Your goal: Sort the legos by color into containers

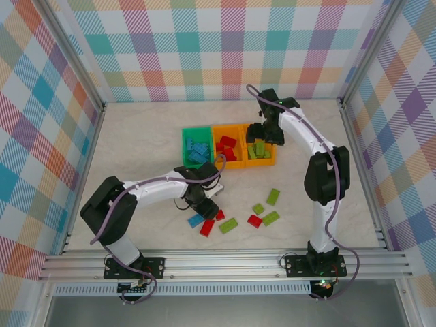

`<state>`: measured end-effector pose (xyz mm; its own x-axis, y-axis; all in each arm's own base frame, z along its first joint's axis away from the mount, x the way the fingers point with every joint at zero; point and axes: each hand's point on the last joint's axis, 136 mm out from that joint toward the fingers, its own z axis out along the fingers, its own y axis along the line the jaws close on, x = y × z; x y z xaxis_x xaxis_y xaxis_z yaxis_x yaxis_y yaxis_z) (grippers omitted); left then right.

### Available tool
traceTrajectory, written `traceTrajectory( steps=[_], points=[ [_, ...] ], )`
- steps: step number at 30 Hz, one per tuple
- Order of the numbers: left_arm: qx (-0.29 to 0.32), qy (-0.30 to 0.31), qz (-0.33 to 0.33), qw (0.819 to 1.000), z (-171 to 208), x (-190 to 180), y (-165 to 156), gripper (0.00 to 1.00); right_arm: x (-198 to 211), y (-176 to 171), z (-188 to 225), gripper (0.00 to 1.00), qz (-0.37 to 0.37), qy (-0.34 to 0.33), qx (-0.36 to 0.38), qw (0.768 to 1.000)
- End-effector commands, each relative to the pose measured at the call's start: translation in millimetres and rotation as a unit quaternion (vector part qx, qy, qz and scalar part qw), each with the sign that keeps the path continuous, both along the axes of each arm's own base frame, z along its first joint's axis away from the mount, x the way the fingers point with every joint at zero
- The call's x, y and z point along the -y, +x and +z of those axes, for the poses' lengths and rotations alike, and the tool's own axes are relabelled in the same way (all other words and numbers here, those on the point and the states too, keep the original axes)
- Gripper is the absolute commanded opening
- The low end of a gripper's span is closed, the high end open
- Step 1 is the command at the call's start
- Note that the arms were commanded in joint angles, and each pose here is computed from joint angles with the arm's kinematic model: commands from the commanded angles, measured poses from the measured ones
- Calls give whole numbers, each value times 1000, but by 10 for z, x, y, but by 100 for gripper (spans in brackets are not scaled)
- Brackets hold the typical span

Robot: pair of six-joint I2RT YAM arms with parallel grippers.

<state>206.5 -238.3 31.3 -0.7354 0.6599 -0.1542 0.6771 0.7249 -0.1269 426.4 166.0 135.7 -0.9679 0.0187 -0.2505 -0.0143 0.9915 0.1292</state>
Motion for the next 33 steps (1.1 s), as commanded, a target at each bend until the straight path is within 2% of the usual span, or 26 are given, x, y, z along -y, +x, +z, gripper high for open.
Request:
traceTrajectory(
  steps=[1, 5, 9, 11, 15, 21, 28, 33],
  points=[
    [-9, 7, -14, 1000, 12, 41, -42, 58, 32, 4, 147, 85, -9, 5, 14, 1000],
    [-9, 8, -15, 1000, 9, 42, -41, 55, 43, 15, 150, 85, -11, 4, 16, 1000],
    [-5, 6, -15, 1000, 20, 61, -13, 47, 55, 11, 144, 86, -13, 2, 15, 1000],
    [-3, 4, -14, 1000, 25, 81, 6, 47, 54, 2, 138, 85, -14, 3, 13, 1000],
    [-1, 6, -10, 1000, 13, 104, 42, 37, 69, -16, 150, 86, -16, 3, 15, 1000],
    [4, 17, -2, 1000, -2, 88, 90, 30, 91, -49, 177, 85, -16, -1, 19, 1000],
    [49, 26, 29, 998, 177, 55, 281, 30, 89, -85, 192, 86, -20, 7, 20, 1000],
    [98, 26, 60, 993, 478, 6, 517, 31, 80, -170, 186, 84, -15, 13, 21, 1000]
  ],
)
